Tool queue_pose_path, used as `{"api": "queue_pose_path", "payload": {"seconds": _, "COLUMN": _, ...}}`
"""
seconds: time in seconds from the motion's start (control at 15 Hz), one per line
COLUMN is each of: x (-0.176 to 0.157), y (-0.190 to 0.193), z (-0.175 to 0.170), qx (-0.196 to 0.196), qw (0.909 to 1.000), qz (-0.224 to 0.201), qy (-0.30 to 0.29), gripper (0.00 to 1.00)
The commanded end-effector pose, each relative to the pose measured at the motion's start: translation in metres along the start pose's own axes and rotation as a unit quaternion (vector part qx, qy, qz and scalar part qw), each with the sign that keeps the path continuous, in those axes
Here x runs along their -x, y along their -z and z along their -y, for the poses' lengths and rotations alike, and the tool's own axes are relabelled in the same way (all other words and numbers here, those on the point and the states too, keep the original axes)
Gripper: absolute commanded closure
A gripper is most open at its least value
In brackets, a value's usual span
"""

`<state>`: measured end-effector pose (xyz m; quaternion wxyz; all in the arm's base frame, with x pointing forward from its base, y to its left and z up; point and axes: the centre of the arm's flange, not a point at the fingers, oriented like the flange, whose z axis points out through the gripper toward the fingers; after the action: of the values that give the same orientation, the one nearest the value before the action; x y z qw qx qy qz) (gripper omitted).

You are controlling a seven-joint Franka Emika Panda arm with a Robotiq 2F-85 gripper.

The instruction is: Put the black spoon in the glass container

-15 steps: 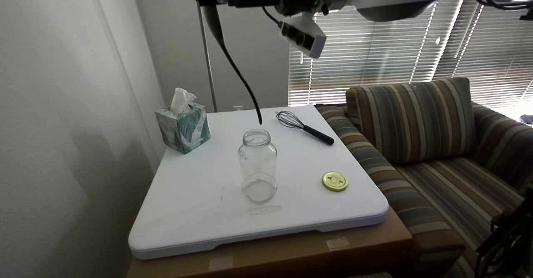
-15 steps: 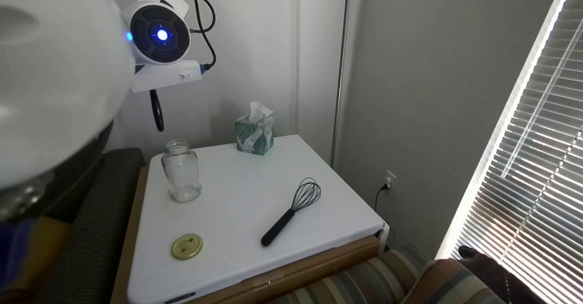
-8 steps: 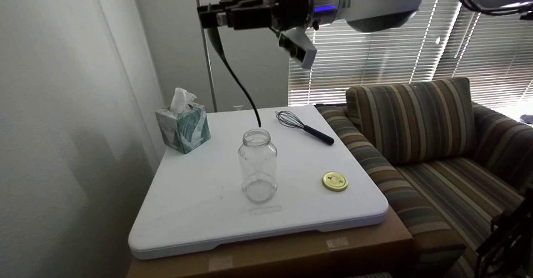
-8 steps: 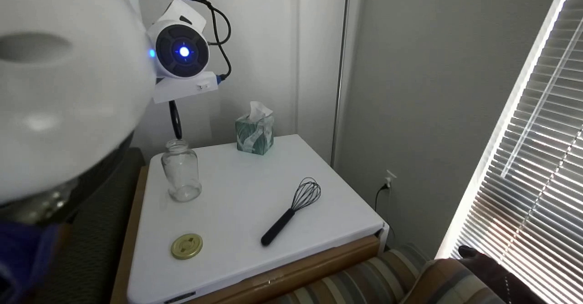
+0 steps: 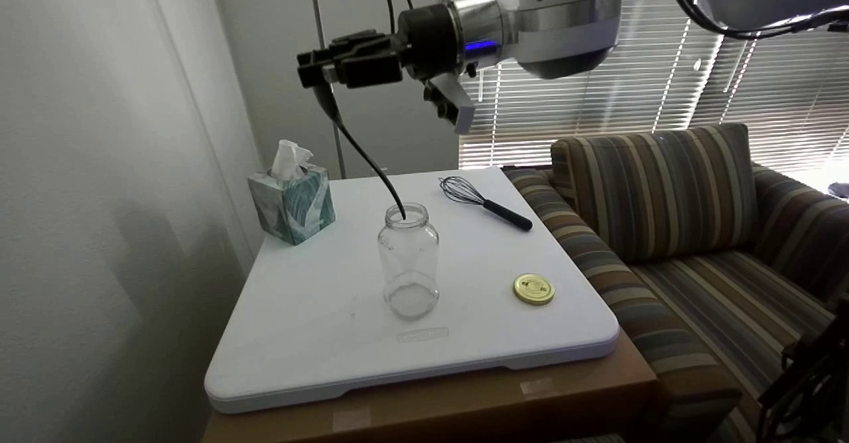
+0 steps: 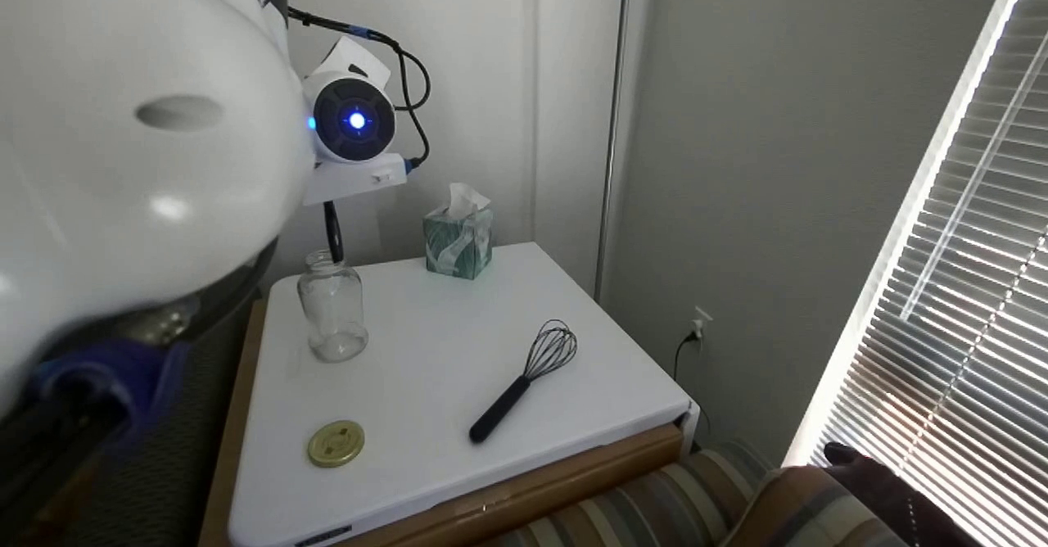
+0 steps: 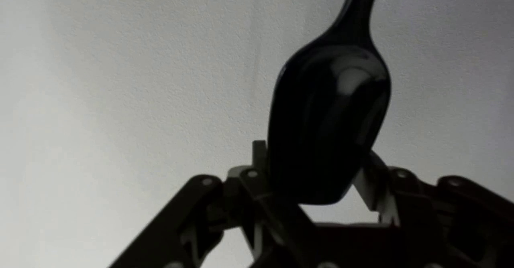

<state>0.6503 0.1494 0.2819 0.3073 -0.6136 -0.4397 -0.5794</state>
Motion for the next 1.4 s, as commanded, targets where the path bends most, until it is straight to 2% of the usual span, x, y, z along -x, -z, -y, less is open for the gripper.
{"api": "queue_pose_path", "payload": {"seconds": 0.0, "x": 0.016, "y": -0.001, "z": -0.008, "qx": -0.001, "qw": 0.9997, "qz": 0.017, "qy": -0.019, "gripper": 0.72}}
{"api": "queue_pose_path", "payload": {"seconds": 0.27, "x": 0.033, "y": 0.007, "z": -0.003, "qx": 0.003, "qw": 0.9978, "qz": 0.047, "qy": -0.047, "gripper": 0.72}}
{"api": "queue_pose_path", "payload": {"seconds": 0.6, "x": 0.081, "y": 0.011, "z": 0.009, "qx": 0.003, "qw": 0.9907, "qz": 0.088, "qy": -0.103, "gripper": 0.72}}
{"api": "queue_pose_path", "payload": {"seconds": 0.8, "x": 0.098, "y": 0.014, "z": 0.015, "qx": 0.005, "qw": 0.9865, "qz": 0.104, "qy": -0.126, "gripper": 0.72}}
{"api": "queue_pose_path", "payload": {"seconds": 1.33, "x": 0.099, "y": 0.018, "z": 0.020, "qx": 0.014, "qw": 0.9836, "qz": 0.116, "qy": -0.137, "gripper": 0.72}}
